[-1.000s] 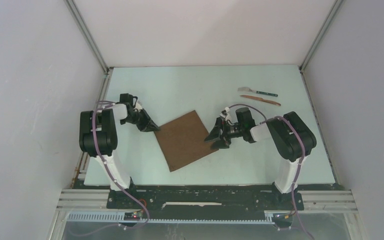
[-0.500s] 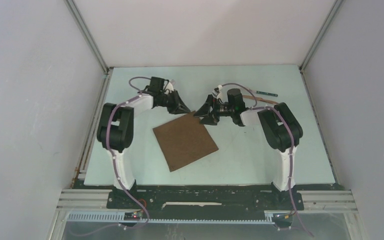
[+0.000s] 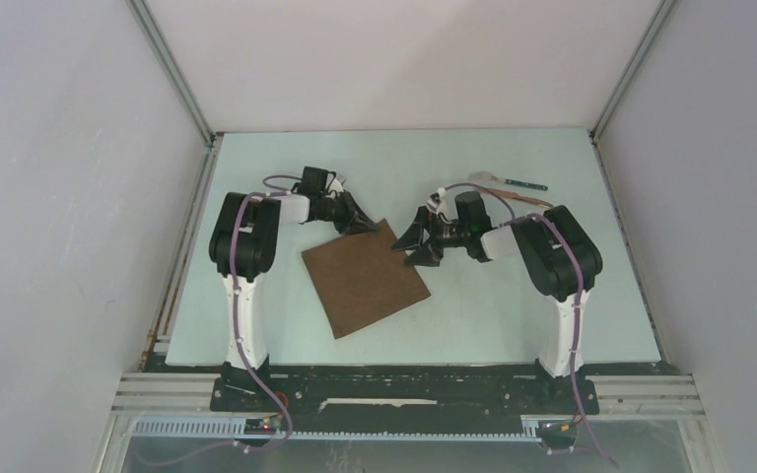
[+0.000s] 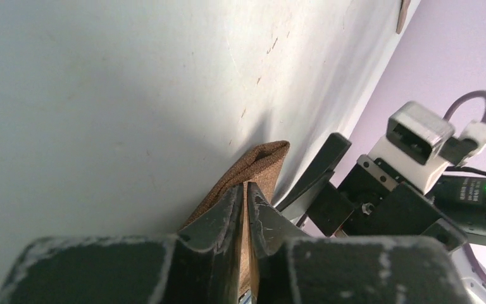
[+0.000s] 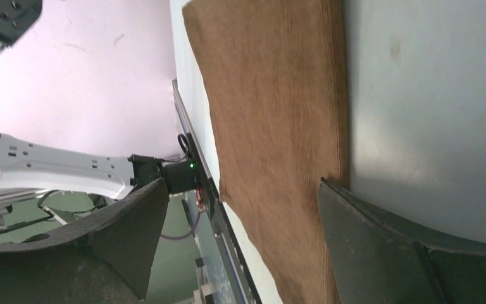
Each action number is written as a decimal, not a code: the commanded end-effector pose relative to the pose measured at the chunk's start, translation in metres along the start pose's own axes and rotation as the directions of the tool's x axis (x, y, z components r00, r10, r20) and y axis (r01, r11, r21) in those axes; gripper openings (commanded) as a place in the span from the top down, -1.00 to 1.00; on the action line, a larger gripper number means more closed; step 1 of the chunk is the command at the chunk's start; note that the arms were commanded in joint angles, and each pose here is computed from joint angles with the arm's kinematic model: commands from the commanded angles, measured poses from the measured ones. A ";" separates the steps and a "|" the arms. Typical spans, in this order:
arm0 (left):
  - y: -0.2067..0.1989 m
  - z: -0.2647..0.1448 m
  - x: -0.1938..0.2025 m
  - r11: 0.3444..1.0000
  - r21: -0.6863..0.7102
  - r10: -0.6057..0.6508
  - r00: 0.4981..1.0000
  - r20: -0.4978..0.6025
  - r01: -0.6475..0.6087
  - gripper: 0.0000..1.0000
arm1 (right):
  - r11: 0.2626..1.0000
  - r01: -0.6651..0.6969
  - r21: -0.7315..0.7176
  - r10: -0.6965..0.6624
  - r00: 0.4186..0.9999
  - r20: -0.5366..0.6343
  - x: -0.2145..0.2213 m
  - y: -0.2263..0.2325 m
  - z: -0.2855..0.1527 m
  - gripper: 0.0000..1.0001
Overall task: Fold the napkin into a case and place the utensils inside
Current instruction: Smooth out the square-folded napkin at the center of the board, then pick up the top corner of the square-folded napkin from the center of the board.
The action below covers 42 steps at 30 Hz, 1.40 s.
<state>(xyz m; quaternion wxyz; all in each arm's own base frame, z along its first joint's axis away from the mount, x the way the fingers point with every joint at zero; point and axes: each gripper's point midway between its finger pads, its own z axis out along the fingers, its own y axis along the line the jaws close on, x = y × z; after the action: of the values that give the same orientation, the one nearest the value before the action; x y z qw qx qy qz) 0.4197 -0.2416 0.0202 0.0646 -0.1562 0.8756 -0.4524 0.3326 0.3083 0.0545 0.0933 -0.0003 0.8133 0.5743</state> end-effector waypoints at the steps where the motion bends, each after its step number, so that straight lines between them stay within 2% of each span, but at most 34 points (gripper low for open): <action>1: 0.003 -0.005 -0.019 1.000 0.016 0.002 0.999 0.047 -0.002 0.71 | 0.999 -0.011 0.031 0.012 0.999 -0.042 0.026 -0.011 -0.020 -0.92; 6: -0.003 -0.012 -0.023 0.999 -0.001 0.032 0.998 0.052 -0.032 0.70 | 0.998 -0.054 0.042 0.057 0.996 -0.072 0.058 -0.022 -0.035 -0.91; 10: -0.032 -0.033 -0.025 0.994 0.000 0.111 0.992 0.068 -0.111 0.62 | 0.997 -0.035 0.068 0.041 0.996 -0.083 0.083 -0.017 -0.054 -0.89; 13: -0.065 -0.064 -0.022 0.979 -0.019 0.206 0.974 0.095 -0.205 0.52 | 0.984 0.058 0.167 -0.046 0.996 -0.072 0.093 -0.005 -0.072 -0.92; 16: -0.097 -0.115 -0.015 0.932 -0.116 0.358 0.921 0.152 -0.343 0.47 | 0.925 0.236 0.298 -0.216 0.972 -0.096 0.101 0.014 -0.082 -0.98; 18: -0.107 -0.155 -0.003 0.893 -0.215 0.437 0.877 0.202 -0.395 0.42 | 0.785 0.444 0.432 -0.413 0.895 -0.169 0.105 0.022 -0.075 -0.99; 19: -0.104 -0.174 0.003 0.875 -0.279 0.461 0.857 0.229 -0.396 0.39 | 0.682 0.544 0.490 -0.505 0.834 -0.224 0.105 0.026 -0.070 -0.98; 20: -0.098 -0.193 0.012 0.862 -0.335 0.472 0.843 0.257 -0.380 0.35 | 0.520 0.637 0.569 -0.586 0.751 -0.305 0.109 0.024 -0.062 -0.96; 21: -0.089 -0.212 0.017 0.856 -0.385 0.469 0.833 0.294 -0.346 0.33 | 0.403 0.701 0.588 -0.658 0.668 -0.347 0.106 0.039 -0.052 -0.94; 23: -0.063 -0.252 0.027 0.859 -0.464 0.424 0.811 0.403 -0.218 0.29 | 0.274 0.771 0.575 -0.706 0.567 -0.424 0.114 0.052 -0.030 -0.86; 26: -0.010 -0.294 0.044 0.874 -0.485 0.304 0.777 0.551 0.002 0.28 | 0.239 0.842 0.483 -0.731 0.483 -0.481 0.135 0.068 0.011 -0.62; 28: 0.018 -0.310 0.056 0.875 -0.475 0.251 0.748 0.614 0.096 0.27 | 0.208 0.882 0.423 -0.735 0.426 -0.527 0.150 0.069 0.034 -0.46; 30: 0.034 -0.317 0.066 0.874 -0.471 0.241 0.731 0.639 0.123 0.26 | 0.196 0.904 0.380 -0.733 0.393 -0.555 0.161 0.068 0.052 -0.26; 33: 0.045 -0.311 0.077 0.879 -0.462 0.232 0.745 0.626 0.114 0.27 | 0.212 0.926 0.314 -0.728 0.364 -0.582 0.174 0.064 0.070 -0.05; 37: 0.051 -0.299 0.083 0.890 -0.447 0.219 0.769 0.600 0.095 0.26 | 0.214 0.946 0.244 -0.726 0.321 -0.608 0.188 0.059 0.084 -0.10; 42: 0.055 -0.288 0.083 0.899 -0.431 0.205 0.796 0.570 0.077 0.27 | 0.230 0.949 0.217 -0.709 0.316 -0.631 0.196 0.049 0.095 -0.21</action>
<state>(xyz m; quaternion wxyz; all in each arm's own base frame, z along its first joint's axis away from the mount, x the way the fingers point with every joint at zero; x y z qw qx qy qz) 0.2464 -0.0126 0.1389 0.3010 -0.2911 0.8956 -0.1500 0.1550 0.4154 0.0318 0.2119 -0.5160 0.8203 0.1265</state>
